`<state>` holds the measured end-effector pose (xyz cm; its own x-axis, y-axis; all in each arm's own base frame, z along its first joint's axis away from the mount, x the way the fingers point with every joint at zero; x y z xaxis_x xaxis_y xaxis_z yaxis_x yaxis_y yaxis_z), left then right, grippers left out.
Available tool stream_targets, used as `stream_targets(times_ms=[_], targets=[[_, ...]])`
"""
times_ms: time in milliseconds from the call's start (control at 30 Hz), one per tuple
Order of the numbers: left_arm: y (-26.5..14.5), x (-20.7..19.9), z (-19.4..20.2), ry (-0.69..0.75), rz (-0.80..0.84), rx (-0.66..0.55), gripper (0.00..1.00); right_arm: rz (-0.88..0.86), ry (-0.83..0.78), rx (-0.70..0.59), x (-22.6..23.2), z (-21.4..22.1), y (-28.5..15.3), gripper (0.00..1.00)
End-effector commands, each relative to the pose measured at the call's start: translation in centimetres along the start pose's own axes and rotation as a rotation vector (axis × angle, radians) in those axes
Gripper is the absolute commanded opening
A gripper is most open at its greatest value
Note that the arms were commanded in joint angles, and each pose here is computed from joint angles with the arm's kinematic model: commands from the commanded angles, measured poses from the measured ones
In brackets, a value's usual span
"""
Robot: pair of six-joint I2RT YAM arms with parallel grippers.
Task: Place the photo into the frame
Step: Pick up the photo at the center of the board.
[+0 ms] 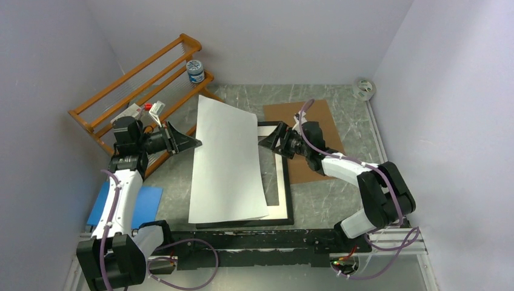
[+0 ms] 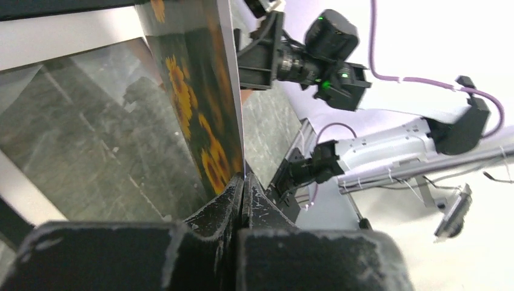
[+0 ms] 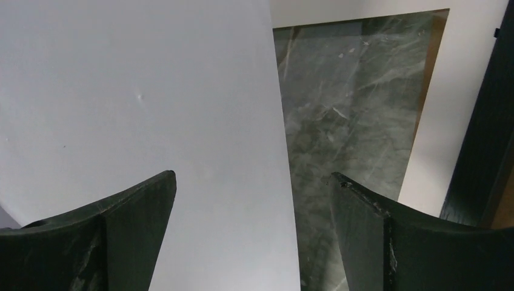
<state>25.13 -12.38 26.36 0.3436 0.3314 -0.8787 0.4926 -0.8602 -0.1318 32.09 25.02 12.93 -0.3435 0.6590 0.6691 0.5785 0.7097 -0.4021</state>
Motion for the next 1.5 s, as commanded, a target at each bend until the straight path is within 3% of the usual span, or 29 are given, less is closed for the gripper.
stream_targets(times_ms=[0,200,467,800,1033,1200,1467], targets=[[-0.7,-3.9,0.0,0.086,0.155,0.075,0.03,-0.167,-0.019,-0.173,3.1,-3.2,-0.5,0.99],[-0.9,-6.9,-1.5,0.071,0.186,0.082,0.02,-0.327,-0.002,-0.204,4.8,-2.8,-0.9,0.99],[-0.3,-8.8,-5.1,-0.12,0.205,0.005,0.03,-0.366,0.1,-0.204,5.1,-3.0,-0.7,0.99],[-0.4,-12.7,-8.5,-0.191,0.285,-0.076,0.02,-0.532,0.325,-0.135,8.8,-4.0,-1.0,0.99],[-1.0,-16.1,-10.4,-0.246,0.387,-0.117,0.03,-0.555,0.359,-0.122,11.0,-4.0,0.1,0.99],[-1.2,-17.5,-11.2,-0.29,0.381,-0.145,0.03,-0.631,0.372,-0.229,12.7,-6.8,0.0,0.99],[-2.0,-19.8,-11.5,-0.347,0.421,-0.16,0.03,-0.664,0.263,-0.444,13.5,-12.5,-0.4,0.99]])
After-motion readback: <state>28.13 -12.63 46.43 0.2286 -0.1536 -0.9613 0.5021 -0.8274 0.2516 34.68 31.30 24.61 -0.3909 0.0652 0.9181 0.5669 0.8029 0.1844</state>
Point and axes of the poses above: each gripper's point midway between its finger pads, its own y axis out along the fingers, its own x axis along the line the jaws close on, z = x × y, the point moved 1 cm from there along -y, back along the fingers, and after that the axes turned 12 degrees about -y, right-handed, at the moved point
